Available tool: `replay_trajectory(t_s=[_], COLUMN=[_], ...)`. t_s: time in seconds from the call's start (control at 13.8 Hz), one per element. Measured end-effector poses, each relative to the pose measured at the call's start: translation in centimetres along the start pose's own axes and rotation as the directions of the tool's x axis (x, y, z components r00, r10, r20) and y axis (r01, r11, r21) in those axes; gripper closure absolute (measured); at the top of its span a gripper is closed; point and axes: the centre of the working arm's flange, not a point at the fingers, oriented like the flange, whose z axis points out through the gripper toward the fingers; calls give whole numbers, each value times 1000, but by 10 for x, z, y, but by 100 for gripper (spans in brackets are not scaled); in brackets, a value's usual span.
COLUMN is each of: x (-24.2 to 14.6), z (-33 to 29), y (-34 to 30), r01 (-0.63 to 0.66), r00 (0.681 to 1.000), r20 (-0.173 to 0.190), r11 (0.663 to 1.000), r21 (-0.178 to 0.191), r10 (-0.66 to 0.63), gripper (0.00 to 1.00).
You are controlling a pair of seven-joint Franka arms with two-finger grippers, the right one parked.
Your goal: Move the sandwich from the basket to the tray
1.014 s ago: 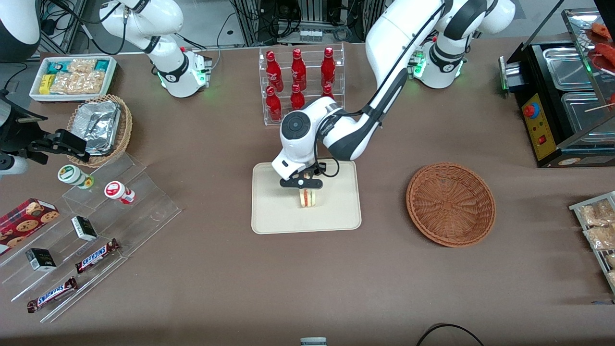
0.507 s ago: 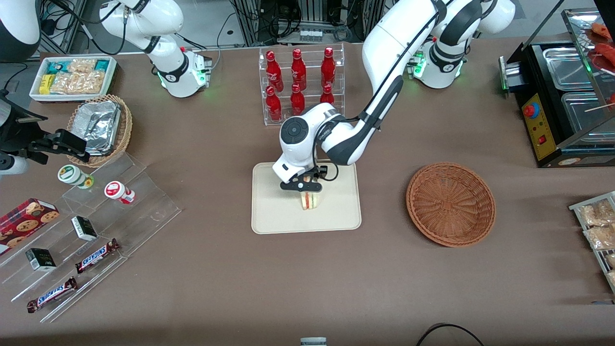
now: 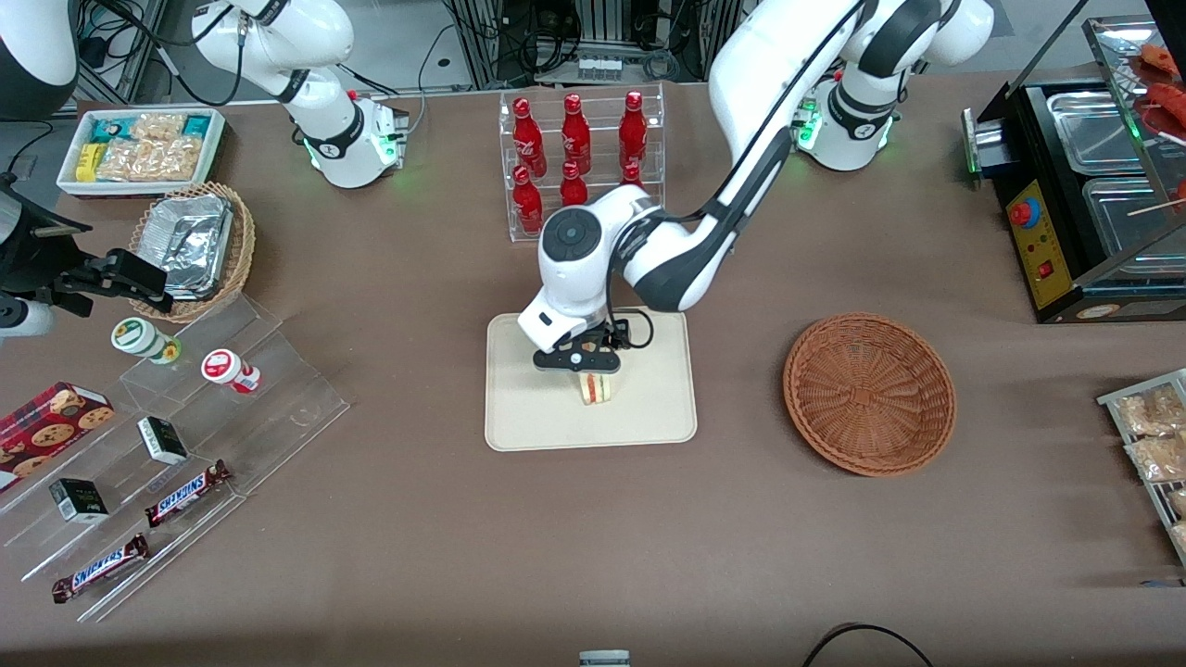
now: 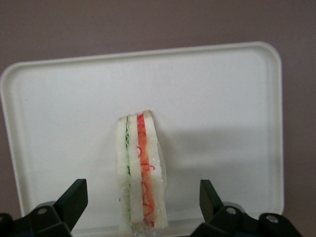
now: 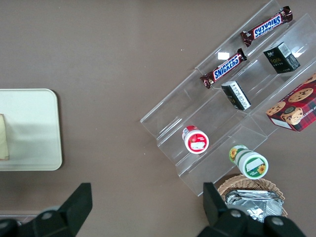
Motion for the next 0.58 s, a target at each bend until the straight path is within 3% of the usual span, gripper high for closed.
replay_trajectory(t_s=[0.36,0.58], x=[42,56], z=[-104,-150], y=[-76,-134], r01=[141,221], r00=[990,975], r20=[-7,-33], r11=[989,974], r21=[48,51], r10=[-141,-220], gripper=[0,0])
